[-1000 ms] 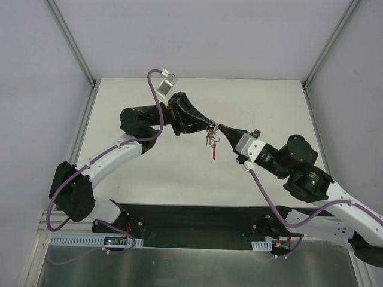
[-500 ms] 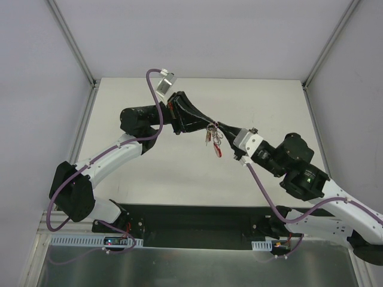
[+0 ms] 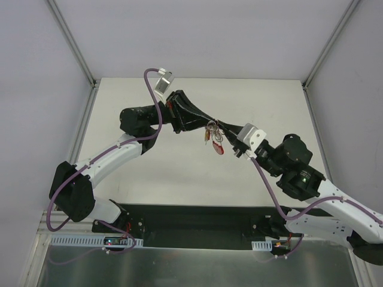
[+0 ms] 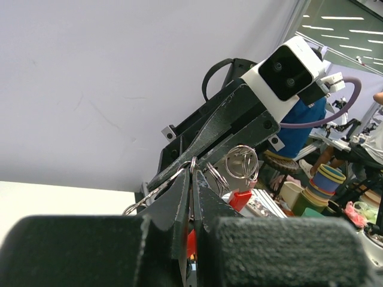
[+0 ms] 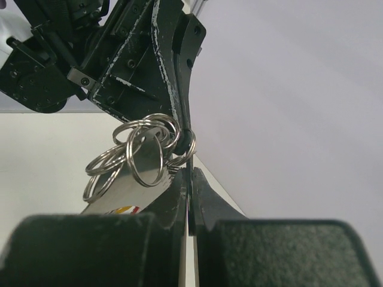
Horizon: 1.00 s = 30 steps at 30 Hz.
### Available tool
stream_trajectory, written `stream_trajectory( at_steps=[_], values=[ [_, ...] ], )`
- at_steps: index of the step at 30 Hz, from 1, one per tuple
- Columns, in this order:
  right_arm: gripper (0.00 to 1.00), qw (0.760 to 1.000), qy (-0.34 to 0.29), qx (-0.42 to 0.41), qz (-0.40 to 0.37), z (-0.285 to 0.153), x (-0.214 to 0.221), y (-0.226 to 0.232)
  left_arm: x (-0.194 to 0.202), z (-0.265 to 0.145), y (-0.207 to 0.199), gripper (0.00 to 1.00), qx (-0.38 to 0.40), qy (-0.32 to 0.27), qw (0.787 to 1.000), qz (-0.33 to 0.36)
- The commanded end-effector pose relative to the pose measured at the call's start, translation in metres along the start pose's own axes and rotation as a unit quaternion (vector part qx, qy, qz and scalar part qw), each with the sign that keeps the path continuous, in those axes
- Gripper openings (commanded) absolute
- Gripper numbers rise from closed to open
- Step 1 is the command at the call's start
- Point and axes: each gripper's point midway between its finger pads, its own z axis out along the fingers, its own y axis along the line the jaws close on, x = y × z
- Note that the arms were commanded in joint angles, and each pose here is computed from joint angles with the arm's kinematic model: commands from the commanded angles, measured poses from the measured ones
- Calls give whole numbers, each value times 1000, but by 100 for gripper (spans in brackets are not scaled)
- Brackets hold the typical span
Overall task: Remove the keys from the keyring
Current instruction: Adjust the key on the keyring.
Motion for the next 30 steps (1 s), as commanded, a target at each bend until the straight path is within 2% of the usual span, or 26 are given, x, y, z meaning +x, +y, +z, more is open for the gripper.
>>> stream_trajectory(
  at_steps=[1, 3, 14, 18, 21, 30],
  values=[
    [1, 996, -72, 13, 40, 4, -33, -5, -31, 0, -49, 0, 88, -76, 980, 162],
    [1, 996, -68, 38, 47, 4, -31, -13, -30, -1, -48, 0, 85, -79, 979, 167],
    [1, 990, -70, 51, 113, 11, -30, -11, -23, -6, -44, 0, 74, -80, 972, 208],
    [1, 988, -55, 82, 116, 13, -21, -19, -25, -4, -40, 0, 74, -81, 981, 163],
    [1, 988, -46, 116, 90, 10, -18, -33, -23, -5, -40, 0, 77, -70, 985, 135],
    [1, 985, -54, 157, 39, -14, -26, -60, -14, -37, -24, 0, 31, -44, 998, 19]
  ],
)
